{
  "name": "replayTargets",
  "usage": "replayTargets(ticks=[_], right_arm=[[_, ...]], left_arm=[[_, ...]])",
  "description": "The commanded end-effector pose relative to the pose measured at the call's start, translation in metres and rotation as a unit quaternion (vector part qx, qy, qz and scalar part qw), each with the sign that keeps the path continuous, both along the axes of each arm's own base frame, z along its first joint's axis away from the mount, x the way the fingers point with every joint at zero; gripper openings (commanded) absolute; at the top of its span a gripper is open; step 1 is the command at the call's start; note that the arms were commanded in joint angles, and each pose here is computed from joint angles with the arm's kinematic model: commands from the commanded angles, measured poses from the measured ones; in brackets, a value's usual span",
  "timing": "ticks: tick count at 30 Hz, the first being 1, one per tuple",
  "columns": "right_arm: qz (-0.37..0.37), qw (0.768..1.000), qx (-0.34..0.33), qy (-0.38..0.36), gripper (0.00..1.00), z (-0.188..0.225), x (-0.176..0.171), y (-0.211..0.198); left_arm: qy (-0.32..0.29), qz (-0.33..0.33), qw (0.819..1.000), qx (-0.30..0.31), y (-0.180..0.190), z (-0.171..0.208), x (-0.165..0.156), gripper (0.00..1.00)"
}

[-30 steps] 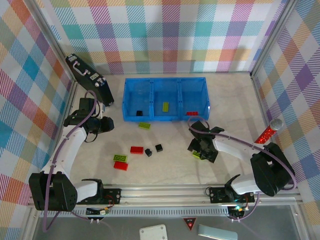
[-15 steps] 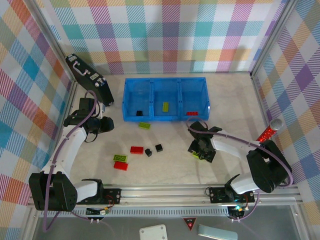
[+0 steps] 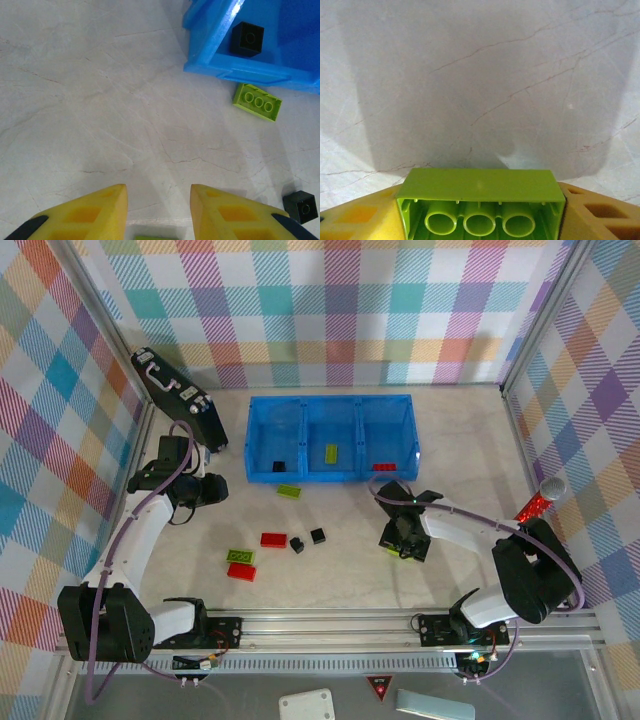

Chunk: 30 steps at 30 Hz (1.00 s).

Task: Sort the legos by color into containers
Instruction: Pick up the lego from the bottom-center of the table.

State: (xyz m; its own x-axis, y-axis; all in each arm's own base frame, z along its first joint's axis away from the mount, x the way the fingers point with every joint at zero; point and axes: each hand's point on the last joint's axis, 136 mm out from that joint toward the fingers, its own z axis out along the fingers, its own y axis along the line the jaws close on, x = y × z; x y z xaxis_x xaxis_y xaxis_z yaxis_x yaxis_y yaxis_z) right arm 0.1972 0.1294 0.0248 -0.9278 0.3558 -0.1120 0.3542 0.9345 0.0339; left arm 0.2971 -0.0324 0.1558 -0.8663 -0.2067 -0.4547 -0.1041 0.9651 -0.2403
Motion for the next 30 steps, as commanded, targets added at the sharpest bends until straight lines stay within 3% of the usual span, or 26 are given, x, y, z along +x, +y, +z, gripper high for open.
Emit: replayTargets(ticks=[1,7,24,30], right_arm=[[0.057,0.998,-0.006,0.001,0.62,0.007,0.003,0.004],[0.127,0.992,-0.006,0.011,0.62,0.014,0.006,0.012],[0.207,0.978,0.024,-0.025,0.57,0.048,0.023,0.033],[0.306,0.95,0.047,-0.047,0.52,0.066,0.04,0.059]], left_arm=[[0.005,-0.006,1.0,-0.006,0.0,-0.003,-0.004,0.38],[0.009,-0.007,1.0,-0.006,0.0,-0.005,-0.003,0.38],[0.012,-0.005,1.0,-0.001,0.002,-0.007,-0.002,0.38],[0.01,-0.006,1.0,-0.003,0.001,-0.006,-0.003,0.38]])
